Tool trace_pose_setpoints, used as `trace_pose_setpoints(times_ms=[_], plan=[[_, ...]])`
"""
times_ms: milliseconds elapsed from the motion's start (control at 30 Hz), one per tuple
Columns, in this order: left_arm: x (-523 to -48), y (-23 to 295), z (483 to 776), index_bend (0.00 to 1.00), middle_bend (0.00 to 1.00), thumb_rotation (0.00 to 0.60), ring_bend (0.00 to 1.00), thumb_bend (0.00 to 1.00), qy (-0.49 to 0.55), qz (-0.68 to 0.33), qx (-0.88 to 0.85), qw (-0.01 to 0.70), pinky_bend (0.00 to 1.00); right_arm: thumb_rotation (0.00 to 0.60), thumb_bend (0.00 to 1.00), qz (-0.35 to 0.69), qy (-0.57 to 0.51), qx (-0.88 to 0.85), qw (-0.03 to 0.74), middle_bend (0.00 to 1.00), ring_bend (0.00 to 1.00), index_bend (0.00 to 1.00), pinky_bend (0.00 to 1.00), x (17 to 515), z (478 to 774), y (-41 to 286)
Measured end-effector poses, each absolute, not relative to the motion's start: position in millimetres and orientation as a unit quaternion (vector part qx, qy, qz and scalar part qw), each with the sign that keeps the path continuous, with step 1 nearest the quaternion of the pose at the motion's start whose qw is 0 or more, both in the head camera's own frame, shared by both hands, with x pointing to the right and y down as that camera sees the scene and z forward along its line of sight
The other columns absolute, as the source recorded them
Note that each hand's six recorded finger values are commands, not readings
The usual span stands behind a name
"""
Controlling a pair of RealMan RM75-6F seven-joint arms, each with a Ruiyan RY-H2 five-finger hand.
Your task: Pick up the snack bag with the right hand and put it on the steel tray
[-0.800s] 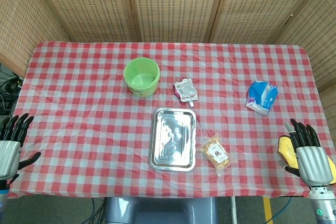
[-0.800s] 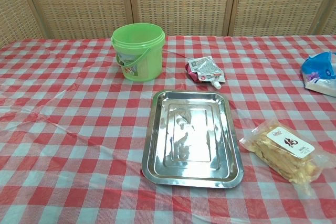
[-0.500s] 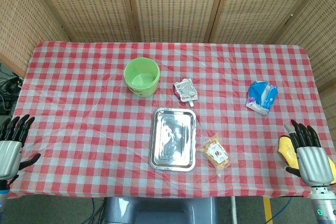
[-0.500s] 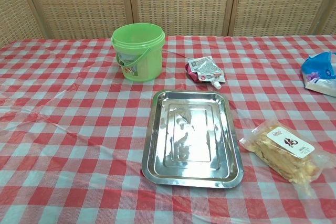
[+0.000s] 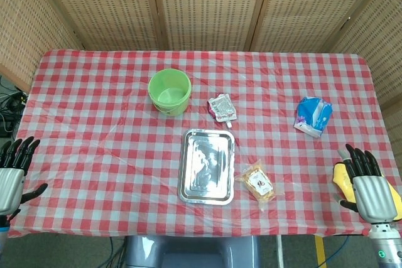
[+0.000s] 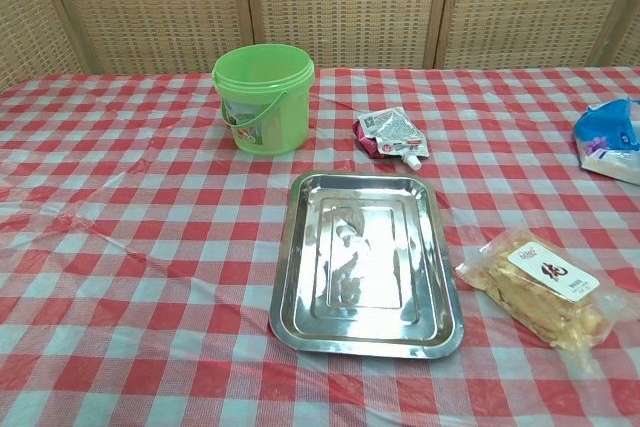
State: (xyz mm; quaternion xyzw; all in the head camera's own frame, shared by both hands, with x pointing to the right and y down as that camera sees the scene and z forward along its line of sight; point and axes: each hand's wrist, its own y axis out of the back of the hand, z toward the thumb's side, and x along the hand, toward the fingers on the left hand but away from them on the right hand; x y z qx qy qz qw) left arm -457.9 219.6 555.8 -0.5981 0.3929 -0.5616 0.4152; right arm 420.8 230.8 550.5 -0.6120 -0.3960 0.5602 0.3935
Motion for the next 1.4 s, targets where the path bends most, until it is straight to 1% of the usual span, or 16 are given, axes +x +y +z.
trace_pose_setpoints(times_ms=[367,433,600,667,833,1033,1400], plan=[[-456,221,555,0.00,0.00,0.600,0.00,0.09,0.392,-0.560,-0.598,0.418,0.00,0.600,0.06,0.546,-0.397,-0.623,0.396,0.00,0.00,0.01,0.00,416,549,228],[-457,221,555,0.00,0.00,0.600,0.00,0.09,0.393,-0.560,-0.598,0.417,0.00,0.600,0.05,0.537,-0.395,-0.631,0.396,0.00,0.00,0.03,0.00,412,550,226],[-456,220,556,0.00,0.00,0.600,0.00,0.09,0.393,-0.561,-0.597,0.417,0.00,0.600,0.05,0.509,-0.369,-0.669,0.395,0.00,0.00,0.14,0.00,392,557,216],[-456,220,556,0.00,0.00,0.600,0.00,0.09,0.393,-0.561,-0.597,0.418,0.00,0.600,0.05,0.499,-0.351,-0.684,0.401,0.00,0.00,0.15,0.00,380,559,210],[-455,220,558,0.00,0.00,0.600,0.00,0.09,0.390,-0.561,-0.599,0.418,0.00,0.600,0.05,0.479,-0.320,-0.713,0.400,0.00,0.00,0.15,0.00,350,565,205],[-457,219,558,0.00,0.00,0.600,0.00,0.09,0.393,-0.561,-0.600,0.414,0.00,0.600,0.05,0.463,-0.284,-0.740,0.398,0.00,0.00,0.12,0.00,318,574,205],[-462,216,559,0.00,0.00,0.600,0.00,0.09,0.394,-0.563,-0.601,0.407,0.00,0.600,0.05,0.443,-0.207,-0.779,0.393,0.00,0.00,0.11,0.00,252,603,213]])
